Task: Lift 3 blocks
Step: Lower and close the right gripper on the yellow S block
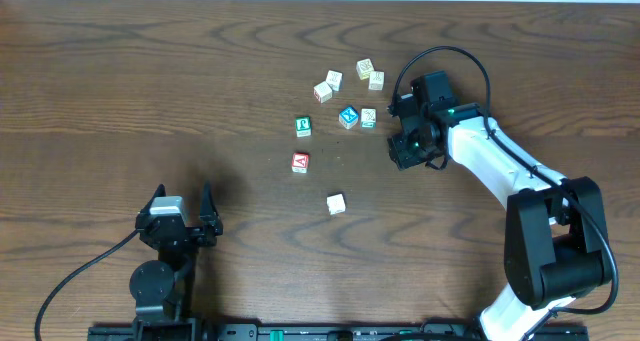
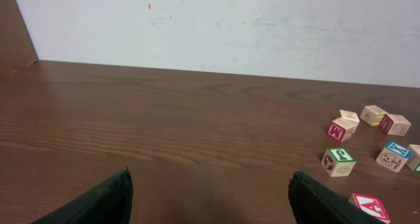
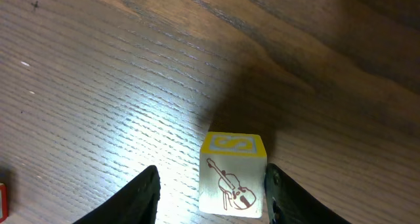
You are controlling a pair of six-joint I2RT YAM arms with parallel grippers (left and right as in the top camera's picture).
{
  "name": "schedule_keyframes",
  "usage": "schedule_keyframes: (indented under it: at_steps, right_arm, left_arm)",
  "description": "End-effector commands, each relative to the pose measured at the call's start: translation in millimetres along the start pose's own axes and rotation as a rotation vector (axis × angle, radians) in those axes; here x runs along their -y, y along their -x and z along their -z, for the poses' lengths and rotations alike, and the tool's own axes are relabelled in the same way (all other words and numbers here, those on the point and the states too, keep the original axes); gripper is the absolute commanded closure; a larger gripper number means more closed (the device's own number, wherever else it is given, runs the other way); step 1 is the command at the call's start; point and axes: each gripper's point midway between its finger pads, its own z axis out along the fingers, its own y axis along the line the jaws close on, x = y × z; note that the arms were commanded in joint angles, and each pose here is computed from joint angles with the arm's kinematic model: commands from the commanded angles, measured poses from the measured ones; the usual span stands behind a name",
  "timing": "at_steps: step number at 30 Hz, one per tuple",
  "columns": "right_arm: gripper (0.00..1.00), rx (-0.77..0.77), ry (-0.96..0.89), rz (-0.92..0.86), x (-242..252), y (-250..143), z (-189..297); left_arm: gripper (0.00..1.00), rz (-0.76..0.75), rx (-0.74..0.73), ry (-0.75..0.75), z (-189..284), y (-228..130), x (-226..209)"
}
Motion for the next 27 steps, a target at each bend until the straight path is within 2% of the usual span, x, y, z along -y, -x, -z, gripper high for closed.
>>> schedule_keyframes:
  at_steps: [1, 4, 12, 16, 24, 27]
  right_arm:
    - [0.48, -0.018, 0.009, 0.008, -4.0, -4.8, -5.9]
    - [0.43, -0.014, 0.009, 0.009, -3.8, -3.8, -5.9]
    - [0.49, -0.008, 0.000, 0.010, -2.2, -2.2, -6.2]
    - [0.48, -0.028, -0.002, 0.008, -0.8, -6.0, -13.7]
    - [0.65, -0.066, 0.000, 0.002, 0.9, -13.6, -29.0]
    - [0.68, -0.060, -0.002, 0.003, 1.2, -12.0, -29.0]
  left_arm:
    - [0.23, 0.004, -0.052, -0.011, -0.6, -15.6, 1.3]
    - [0.23, 0.004, -0.053, -0.011, -0.6, -15.7, 1.3]
    - [0.24, 0.004, -0.052, -0.011, -0.6, -15.6, 1.3]
    - [0.23, 0.004, -0.052, -0.011, -0.6, -15.6, 1.3]
    - [0.24, 0.004, -0.052, -0.011, -0.6, -15.6, 1.3]
    - [0.24, 0.004, -0.053, -0.011, -0.6, -15.7, 1.3]
